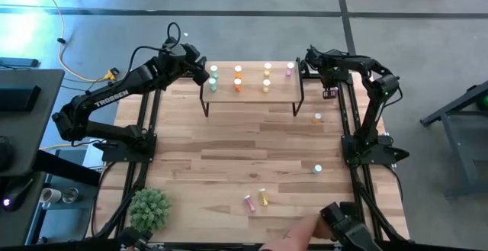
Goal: Pick and place medicine bottles onto shelf by color
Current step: Put the top violet pill bottle on the shelf aligned with the other violet pill bottle
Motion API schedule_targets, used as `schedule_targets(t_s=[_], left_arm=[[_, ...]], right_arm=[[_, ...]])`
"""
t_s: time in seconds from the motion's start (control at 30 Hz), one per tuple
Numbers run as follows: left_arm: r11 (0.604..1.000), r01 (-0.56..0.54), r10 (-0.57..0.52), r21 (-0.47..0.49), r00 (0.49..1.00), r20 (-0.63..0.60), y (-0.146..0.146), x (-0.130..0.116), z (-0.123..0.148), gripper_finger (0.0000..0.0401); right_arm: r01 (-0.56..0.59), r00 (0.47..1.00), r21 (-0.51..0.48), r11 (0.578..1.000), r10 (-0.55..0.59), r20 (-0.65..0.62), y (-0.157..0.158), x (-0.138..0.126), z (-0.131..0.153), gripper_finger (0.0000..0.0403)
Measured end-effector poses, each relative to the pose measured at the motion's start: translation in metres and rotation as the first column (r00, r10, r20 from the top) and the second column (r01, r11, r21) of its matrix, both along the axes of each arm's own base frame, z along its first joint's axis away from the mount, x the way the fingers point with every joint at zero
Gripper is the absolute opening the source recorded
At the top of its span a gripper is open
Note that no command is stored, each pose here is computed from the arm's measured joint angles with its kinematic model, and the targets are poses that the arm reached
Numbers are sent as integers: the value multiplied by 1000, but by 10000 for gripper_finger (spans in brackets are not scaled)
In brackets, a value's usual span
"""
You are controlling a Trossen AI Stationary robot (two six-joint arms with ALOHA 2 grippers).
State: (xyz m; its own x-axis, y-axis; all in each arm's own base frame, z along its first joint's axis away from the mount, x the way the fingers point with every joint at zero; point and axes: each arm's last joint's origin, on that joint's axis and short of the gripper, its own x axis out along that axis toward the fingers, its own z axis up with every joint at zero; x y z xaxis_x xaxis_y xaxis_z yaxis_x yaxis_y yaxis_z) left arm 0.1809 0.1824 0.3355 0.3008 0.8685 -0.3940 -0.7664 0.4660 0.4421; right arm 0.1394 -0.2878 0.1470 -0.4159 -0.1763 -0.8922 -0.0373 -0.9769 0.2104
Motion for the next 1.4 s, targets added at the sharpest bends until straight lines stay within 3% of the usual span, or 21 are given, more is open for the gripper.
schedule_targets(t_s=[0.3, 0.43, 1.17, 1.4], left_arm=[[1000, -7, 7, 3, 1000, -2, 0, 0, 0, 200], [1000, -13, 13, 4, 1000, -3, 0, 0, 0, 200], [1000, -28, 28, 6, 1000, -9, 0, -1, 0, 200], [1000, -27, 27, -12, 999, -30, -1, -2, -2, 200]], right_arm=[[51, 999, -9, 999, -51, -1, -6, -12, 0, 0], [25, 1000, 11, 1000, -24, -8, -7, -14, -1, 0], [-15, 999, 298, 954, 28, -41, 32, 7, -1, 0], [11, 999, 236, 972, -1, -42, 35, 5, 13, 0]])
